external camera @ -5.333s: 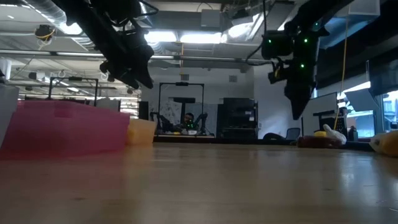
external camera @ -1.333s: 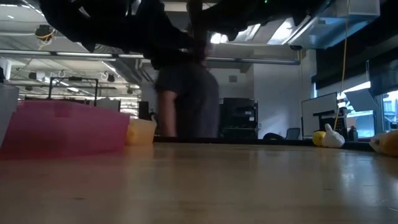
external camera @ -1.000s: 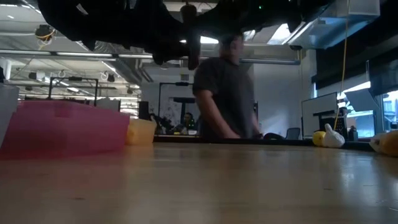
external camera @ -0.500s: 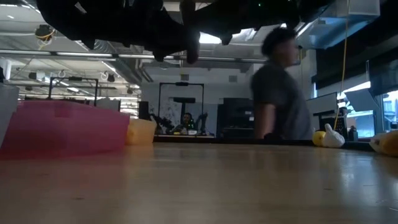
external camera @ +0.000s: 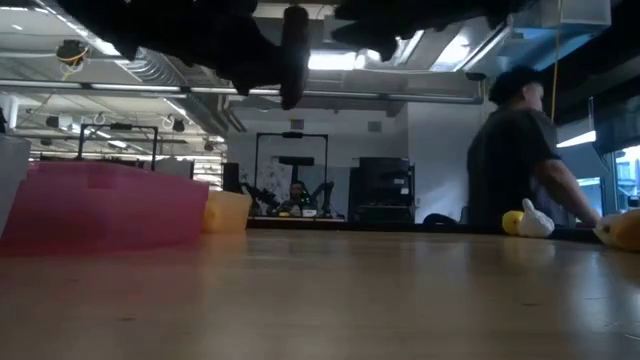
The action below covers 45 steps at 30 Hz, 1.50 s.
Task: Sort produce into baskets
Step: Put the chilli pepper into the pink bin
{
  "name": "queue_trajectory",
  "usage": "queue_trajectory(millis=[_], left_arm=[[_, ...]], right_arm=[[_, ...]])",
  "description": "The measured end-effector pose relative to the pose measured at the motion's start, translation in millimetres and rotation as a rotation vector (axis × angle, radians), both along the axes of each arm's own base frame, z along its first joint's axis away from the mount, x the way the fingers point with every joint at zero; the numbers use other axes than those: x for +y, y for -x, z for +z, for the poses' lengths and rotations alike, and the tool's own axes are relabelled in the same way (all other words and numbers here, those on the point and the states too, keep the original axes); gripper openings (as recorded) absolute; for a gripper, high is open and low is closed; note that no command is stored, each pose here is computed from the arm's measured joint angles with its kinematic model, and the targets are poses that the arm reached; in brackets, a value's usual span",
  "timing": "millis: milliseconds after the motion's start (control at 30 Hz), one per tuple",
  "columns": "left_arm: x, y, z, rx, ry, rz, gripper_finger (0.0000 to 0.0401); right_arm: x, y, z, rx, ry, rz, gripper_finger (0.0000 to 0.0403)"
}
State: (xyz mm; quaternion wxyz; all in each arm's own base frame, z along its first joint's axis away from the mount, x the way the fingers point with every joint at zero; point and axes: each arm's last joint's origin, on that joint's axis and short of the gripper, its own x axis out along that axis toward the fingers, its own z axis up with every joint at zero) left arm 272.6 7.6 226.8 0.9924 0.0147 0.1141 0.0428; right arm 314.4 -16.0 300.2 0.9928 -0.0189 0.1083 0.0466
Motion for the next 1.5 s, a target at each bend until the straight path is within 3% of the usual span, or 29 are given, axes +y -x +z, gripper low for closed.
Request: queue_trajectory(millis=[167, 400, 733, 867, 1167, 1367, 1500], left_arm=[[-6.3, 18.4, 13.2, 0.162, -0.003, 0.021, 0.0110], [-21.2, 50.8, 23.4, 0.381, 0.116, 0.039, 0.0112], [-41.2, 93.6, 2.7, 0.738, 0.360, 0.260, 0.0112], [-44.3, 105.2, -8.2, 0.854, 0.408, 0.359, 0.0113], [-43.2, 120.3, -42.2, 0.950, 0.450, 0.437, 0.0113], [-43.4, 119.8, -42.8, 0.949, 0.445, 0.424, 0.0115], [-43.3, 120.4, -43.0, 0.956, 0.443, 0.422, 0.0141]], right_arm=[[1.4, 22.1, 5.9, 0.111, -0.011, -0.001, 0.0250], [1.5, 29.5, -4.6, 0.251, -0.045, -0.021, 0.0250], [1.5, 28.5, -6.7, 0.264, -0.067, -0.029, 0.0250], [1.5, 28.5, -6.7, 0.264, -0.067, -0.029, 0.0250], [1.5, 29.8, -9.1, 0.291, -0.066, -0.029, 0.0250], [1.5, 29.8, -9.0, 0.290, -0.066, -0.028, 0.0250], [1.5, 29.8, -9.0, 0.290, -0.065, -0.028, 0.0250]])
